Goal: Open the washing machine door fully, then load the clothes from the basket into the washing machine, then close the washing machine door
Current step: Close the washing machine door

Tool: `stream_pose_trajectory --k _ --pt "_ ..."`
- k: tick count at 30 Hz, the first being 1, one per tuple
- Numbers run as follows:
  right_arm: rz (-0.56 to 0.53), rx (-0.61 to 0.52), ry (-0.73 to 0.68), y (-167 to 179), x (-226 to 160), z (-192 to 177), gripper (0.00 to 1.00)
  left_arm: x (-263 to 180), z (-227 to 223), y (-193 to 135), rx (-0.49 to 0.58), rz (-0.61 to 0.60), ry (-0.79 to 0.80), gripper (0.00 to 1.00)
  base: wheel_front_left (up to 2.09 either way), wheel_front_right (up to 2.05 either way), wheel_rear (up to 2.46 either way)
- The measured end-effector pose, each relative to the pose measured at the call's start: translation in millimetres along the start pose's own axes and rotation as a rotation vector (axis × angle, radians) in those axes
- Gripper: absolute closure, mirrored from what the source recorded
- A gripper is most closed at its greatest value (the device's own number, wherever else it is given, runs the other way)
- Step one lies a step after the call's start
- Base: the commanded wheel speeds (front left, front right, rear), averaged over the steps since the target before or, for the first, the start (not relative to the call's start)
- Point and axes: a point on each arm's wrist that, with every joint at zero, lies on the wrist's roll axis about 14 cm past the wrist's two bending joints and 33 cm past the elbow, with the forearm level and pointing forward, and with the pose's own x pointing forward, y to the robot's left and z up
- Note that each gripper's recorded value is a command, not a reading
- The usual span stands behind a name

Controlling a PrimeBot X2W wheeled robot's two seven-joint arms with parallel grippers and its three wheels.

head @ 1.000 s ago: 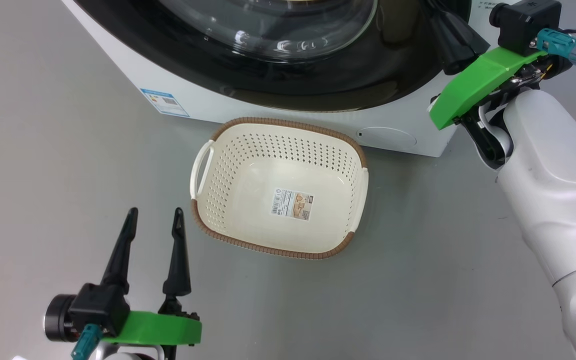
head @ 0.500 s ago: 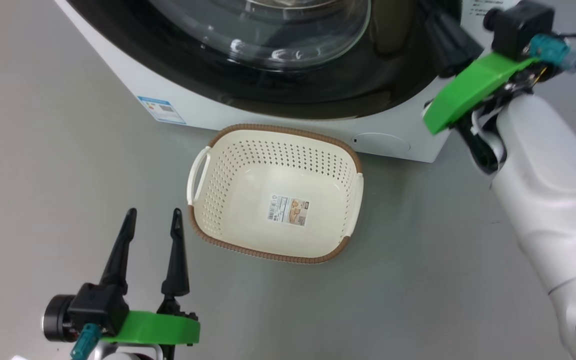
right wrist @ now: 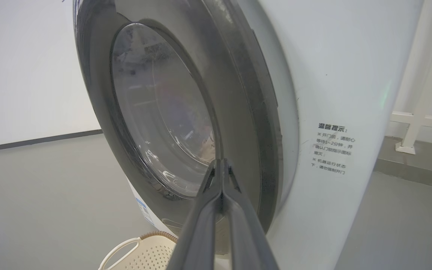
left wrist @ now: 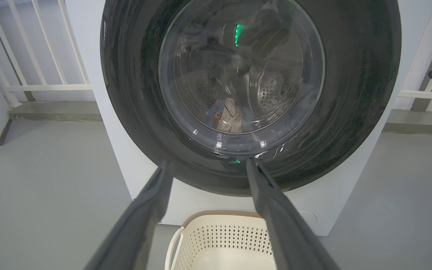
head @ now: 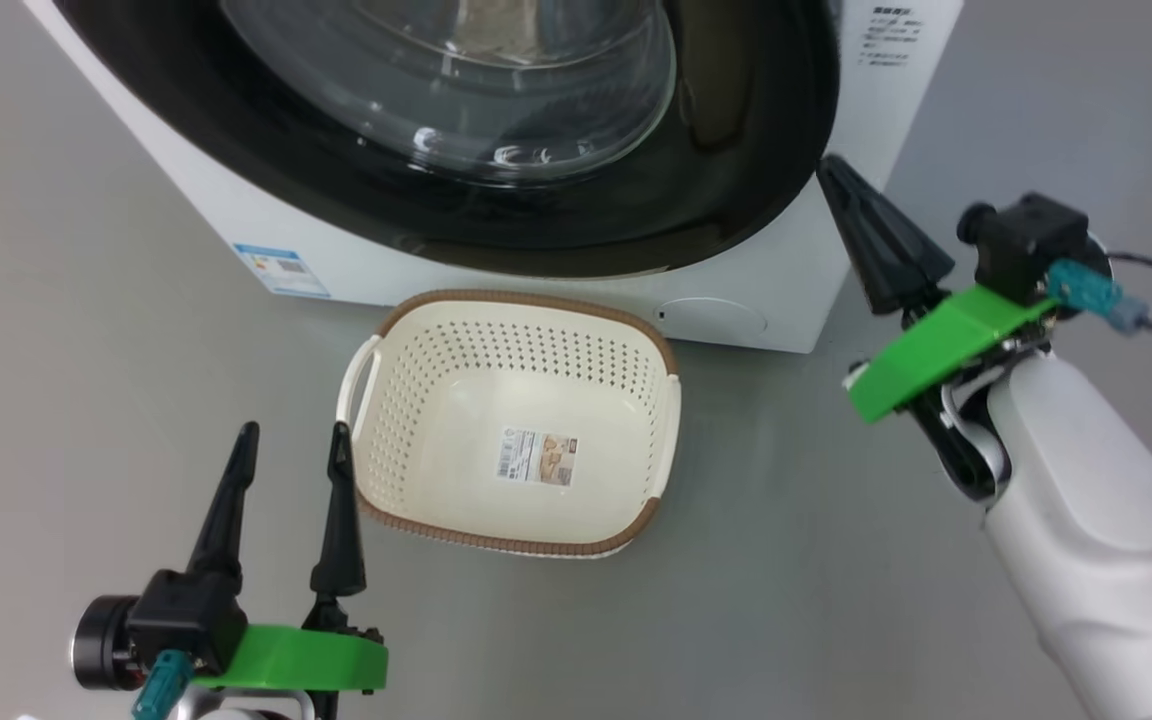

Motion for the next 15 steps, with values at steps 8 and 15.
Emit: stream_pose_trajectory --k 8,15 --pt "-0.076 -0.008 -0.016 -9 -46 6 0.0 -6 1 -10 -0.007 -0.044 -0.004 0.0 0.0 0.0 0.0" --pt "-0.165 0.001 -0.01 -18 -87 6 0.0 -12 3 -20 -0.004 -0.087 -0.005 0.0 0.0 0.0 0.0"
